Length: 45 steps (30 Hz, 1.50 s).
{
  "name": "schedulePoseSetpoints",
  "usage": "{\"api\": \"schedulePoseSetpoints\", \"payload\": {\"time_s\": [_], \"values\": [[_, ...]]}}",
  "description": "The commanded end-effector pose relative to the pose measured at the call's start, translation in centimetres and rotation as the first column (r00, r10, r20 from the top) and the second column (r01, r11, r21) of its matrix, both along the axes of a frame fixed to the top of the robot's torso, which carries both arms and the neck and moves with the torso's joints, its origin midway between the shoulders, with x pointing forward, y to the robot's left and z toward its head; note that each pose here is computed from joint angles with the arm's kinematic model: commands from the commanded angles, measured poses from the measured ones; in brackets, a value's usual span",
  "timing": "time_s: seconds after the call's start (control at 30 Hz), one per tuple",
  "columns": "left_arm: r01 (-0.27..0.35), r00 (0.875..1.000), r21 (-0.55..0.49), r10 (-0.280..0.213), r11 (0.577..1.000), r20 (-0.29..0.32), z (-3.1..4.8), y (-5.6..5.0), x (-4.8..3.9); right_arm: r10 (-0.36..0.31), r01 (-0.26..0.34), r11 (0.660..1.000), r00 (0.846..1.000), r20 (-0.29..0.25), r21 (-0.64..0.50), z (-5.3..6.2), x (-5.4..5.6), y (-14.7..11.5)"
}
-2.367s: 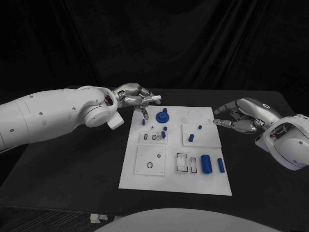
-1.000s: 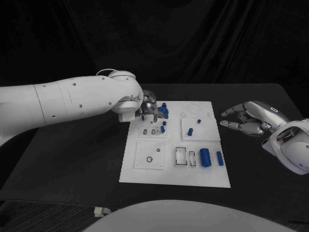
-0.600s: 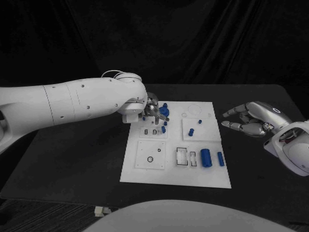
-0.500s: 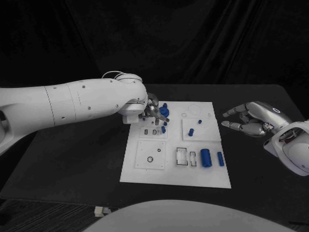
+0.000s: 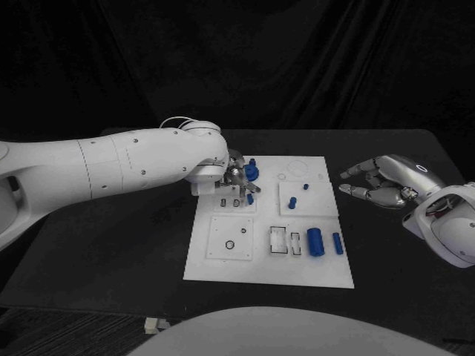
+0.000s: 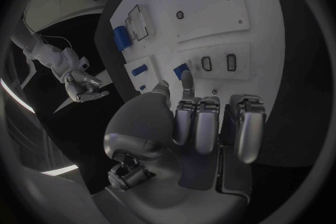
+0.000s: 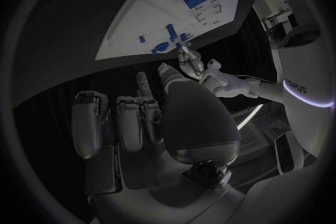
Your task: Assemble the parts on the task board
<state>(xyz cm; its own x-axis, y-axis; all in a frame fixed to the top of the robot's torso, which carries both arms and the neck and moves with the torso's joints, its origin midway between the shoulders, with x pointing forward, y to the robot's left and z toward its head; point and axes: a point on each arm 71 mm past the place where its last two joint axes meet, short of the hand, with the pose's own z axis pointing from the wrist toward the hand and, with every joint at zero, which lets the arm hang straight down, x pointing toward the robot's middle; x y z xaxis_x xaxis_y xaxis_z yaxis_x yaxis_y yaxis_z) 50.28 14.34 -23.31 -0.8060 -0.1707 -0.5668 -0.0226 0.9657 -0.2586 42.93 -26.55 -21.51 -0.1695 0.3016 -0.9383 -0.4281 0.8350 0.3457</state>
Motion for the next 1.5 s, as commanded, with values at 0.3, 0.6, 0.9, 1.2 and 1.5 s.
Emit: {"api": "schedulePoseSetpoints", "payload": {"time_s": [0.3,0.6,0.9,1.2,1.5], "values": [[0.010,1.000,-0.006,-0.011,1.000,-0.011,-0.49,-0.2,-0.17,-0.002,0.002,1.000,1.000,0.017,0.010,-0.2,0.0,0.1],[0.017,1.000,-0.012,-0.017,1.000,-0.016,-0.79,-0.5,-0.23,-0.001,0.001,1.000,1.000,0.015,0.010,-0.4,0.0,0.2],[0.013,1.000,-0.021,-0.013,1.000,-0.019,-1.49,-0.6,-0.25,-0.004,0.004,1.000,1.000,0.016,0.009,-0.4,0.1,0.1],[0.012,1.000,-0.039,-0.012,0.999,-0.014,-1.92,-1.0,-0.25,-0.006,0.005,1.000,1.000,0.015,0.008,-0.5,0.1,0.1],[0.011,1.000,-0.049,-0.012,0.999,-0.008,-2.00,-1.0,-0.21,-0.010,0.010,1.000,1.000,0.012,0.006,-0.5,0.1,0.0]]}}
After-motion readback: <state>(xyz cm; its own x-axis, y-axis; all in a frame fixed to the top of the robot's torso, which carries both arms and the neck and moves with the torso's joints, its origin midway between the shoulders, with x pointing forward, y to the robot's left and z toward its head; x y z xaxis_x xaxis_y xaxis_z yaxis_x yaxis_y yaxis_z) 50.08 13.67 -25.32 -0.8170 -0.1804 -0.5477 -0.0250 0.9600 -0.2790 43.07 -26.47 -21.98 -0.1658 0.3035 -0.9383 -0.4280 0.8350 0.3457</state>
